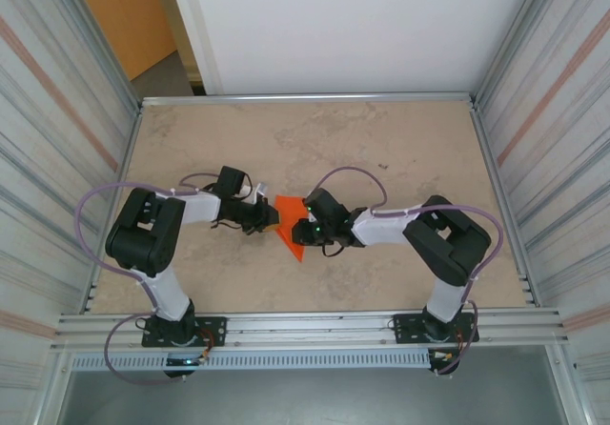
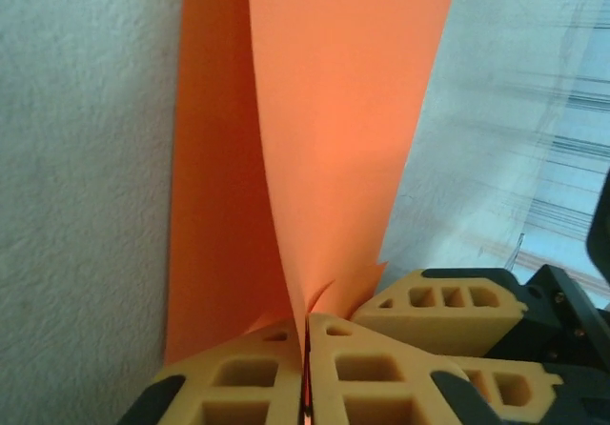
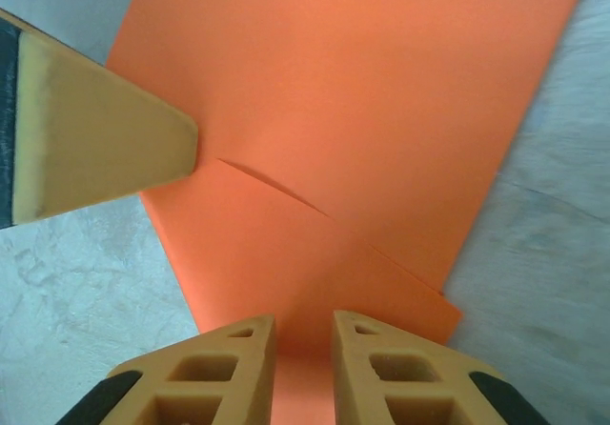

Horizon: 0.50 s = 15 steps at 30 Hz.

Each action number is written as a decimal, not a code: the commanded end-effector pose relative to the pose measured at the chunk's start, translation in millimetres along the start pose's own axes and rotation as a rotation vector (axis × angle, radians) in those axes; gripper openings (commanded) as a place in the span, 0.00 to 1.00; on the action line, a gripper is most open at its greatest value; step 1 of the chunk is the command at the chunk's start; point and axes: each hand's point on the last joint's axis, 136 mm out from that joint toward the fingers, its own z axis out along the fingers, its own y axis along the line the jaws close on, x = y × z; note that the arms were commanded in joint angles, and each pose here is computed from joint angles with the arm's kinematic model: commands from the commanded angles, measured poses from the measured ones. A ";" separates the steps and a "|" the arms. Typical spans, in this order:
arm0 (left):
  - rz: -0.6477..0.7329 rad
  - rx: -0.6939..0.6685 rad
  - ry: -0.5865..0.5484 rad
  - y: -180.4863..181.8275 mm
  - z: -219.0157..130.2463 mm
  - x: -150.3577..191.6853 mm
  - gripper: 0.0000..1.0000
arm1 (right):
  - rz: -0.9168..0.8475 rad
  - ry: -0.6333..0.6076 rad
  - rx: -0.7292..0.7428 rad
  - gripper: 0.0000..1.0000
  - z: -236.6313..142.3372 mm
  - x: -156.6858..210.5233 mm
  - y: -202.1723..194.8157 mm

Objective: Fold a paper plane with a square sheet of paper (pick it up from the middle)
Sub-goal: Fourth fold the wing at the center of the table.

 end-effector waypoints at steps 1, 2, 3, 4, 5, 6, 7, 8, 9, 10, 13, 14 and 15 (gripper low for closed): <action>0.014 0.000 0.008 -5.2 -0.9 1.7 0.07 | -0.008 -0.083 0.064 0.26 -26.9 -15.5 -8.7; 0.016 -0.004 0.003 -6.3 -0.7 1.9 0.07 | -0.020 -0.113 0.091 0.28 -34.4 -20.6 -10.7; 0.011 -0.012 -0.002 -6.1 -0.2 2.4 0.06 | -0.030 -0.136 0.120 0.30 -41.1 -24.5 -14.0; 0.007 -0.022 -0.010 -6.4 0.3 2.4 0.05 | -0.042 -0.161 0.153 0.32 -48.5 -28.1 -18.4; 0.002 -0.027 -0.021 -7.9 0.3 1.4 0.04 | -0.054 -0.181 0.184 0.34 -54.9 -30.0 -22.9; -0.009 -0.035 -0.034 -7.9 1.1 0.8 0.04 | -0.065 -0.207 0.217 0.36 -62.4 -32.8 -27.9; -0.024 -0.039 -0.053 -8.9 0.8 -0.9 0.04 | -0.079 -0.234 0.247 0.37 -69.8 -35.3 -32.5; -0.047 -0.045 -0.068 -8.7 1.3 -1.6 0.04 | -0.094 -0.252 0.275 0.39 -74.7 -35.7 -37.0; -0.065 -0.048 -0.089 -9.8 1.6 -2.6 0.04 | -0.116 -0.277 0.302 0.40 -81.7 -37.0 -39.4; -0.074 -0.054 -0.112 -11.3 2.1 -4.2 0.04 | -0.147 -0.295 0.326 0.41 -86.5 -36.6 -40.9; -0.112 -0.093 -0.160 -14.9 4.6 -6.2 0.05 | -0.272 -0.314 0.356 0.41 -91.9 -30.8 -34.5; -0.119 -0.099 -0.173 -17.5 5.8 -7.3 0.05 | -0.315 -0.307 0.355 0.40 -90.6 -27.4 -30.8; -0.132 -0.109 -0.181 -19.2 7.8 -6.6 0.05 | -0.363 -0.301 0.353 0.40 -88.1 -24.3 -25.6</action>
